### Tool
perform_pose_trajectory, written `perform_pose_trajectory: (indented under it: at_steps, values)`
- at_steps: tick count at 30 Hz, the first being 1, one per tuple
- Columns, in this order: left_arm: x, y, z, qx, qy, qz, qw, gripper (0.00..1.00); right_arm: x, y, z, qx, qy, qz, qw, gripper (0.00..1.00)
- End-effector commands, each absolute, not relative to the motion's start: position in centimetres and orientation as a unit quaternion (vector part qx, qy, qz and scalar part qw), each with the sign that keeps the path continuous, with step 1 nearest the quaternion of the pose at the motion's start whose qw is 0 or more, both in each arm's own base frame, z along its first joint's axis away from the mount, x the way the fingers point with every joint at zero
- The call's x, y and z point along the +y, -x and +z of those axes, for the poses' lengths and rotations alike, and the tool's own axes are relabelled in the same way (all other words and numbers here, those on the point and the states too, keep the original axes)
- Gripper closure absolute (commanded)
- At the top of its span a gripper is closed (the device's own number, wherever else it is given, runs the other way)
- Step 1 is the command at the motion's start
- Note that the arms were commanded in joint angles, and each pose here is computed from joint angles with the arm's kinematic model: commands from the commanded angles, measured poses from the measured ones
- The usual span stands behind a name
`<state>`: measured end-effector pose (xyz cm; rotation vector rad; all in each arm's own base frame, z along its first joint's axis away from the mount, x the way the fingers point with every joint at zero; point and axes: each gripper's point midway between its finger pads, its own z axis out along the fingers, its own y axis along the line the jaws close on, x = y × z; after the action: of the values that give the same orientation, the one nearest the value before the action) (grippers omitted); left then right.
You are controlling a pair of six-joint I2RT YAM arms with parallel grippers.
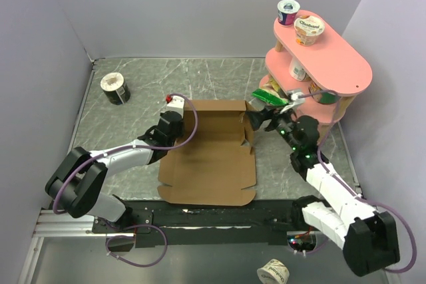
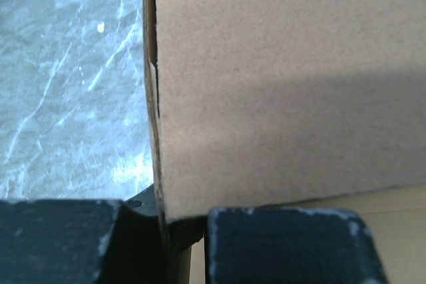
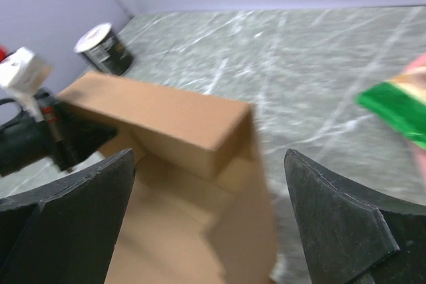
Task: Fold the paper box
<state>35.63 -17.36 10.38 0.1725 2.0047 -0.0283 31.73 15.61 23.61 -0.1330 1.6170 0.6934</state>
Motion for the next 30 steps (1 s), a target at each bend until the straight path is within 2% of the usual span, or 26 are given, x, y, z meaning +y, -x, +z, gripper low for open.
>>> perform_pose_trajectory:
  at_steps: [1, 5, 8, 12, 16, 23, 26, 30]
  values:
    - [-17.0, -35.5, 11.2, 0.844, -0.039, -0.009, 0.535, 0.92, 13.3, -31.3, 24.9, 0.684, 0.066, 0.323, 0.650, 0.00]
    - [-17.2, -35.3, 11.2, 0.840, -0.020, -0.028, 0.541, 0.92, 11.0, -31.1, 23.1, 0.689, 0.025, 0.330, 0.645, 0.01]
    - [-17.4, -35.2, 11.2, 0.837, -0.012, -0.042, 0.545, 0.91, 9.5, -31.7, 20.4, 0.724, -0.023, 0.320, 0.611, 0.07]
    - [-17.2, -34.6, 10.4, 0.834, -0.002, -0.056, 0.549, 0.91, 9.8, -31.2, 17.5, 0.756, -0.005, 0.312, 0.576, 0.11]
    - [-17.5, -34.4, 10.2, 0.829, 0.011, -0.077, 0.554, 0.91, 11.3, -29.9, 16.5, 0.754, 0.044, 0.342, 0.559, 0.10]
    - [-17.8, -34.3, 9.5, 0.829, 0.006, -0.086, 0.553, 0.91, 13.7, -30.4, 14.2, 0.773, 0.106, 0.351, 0.517, 0.05]
    - [-17.8, -34.3, 9.5, 0.829, 0.000, -0.081, 0.554, 0.91, 14.8, -30.9, 13.8, 0.770, 0.137, 0.341, 0.522, 0.01]
    - [-17.7, -34.4, 9.6, 0.830, -0.009, -0.074, 0.553, 0.91, 15.8, -31.7, 14.0, 0.759, 0.170, 0.318, 0.542, 0.00]
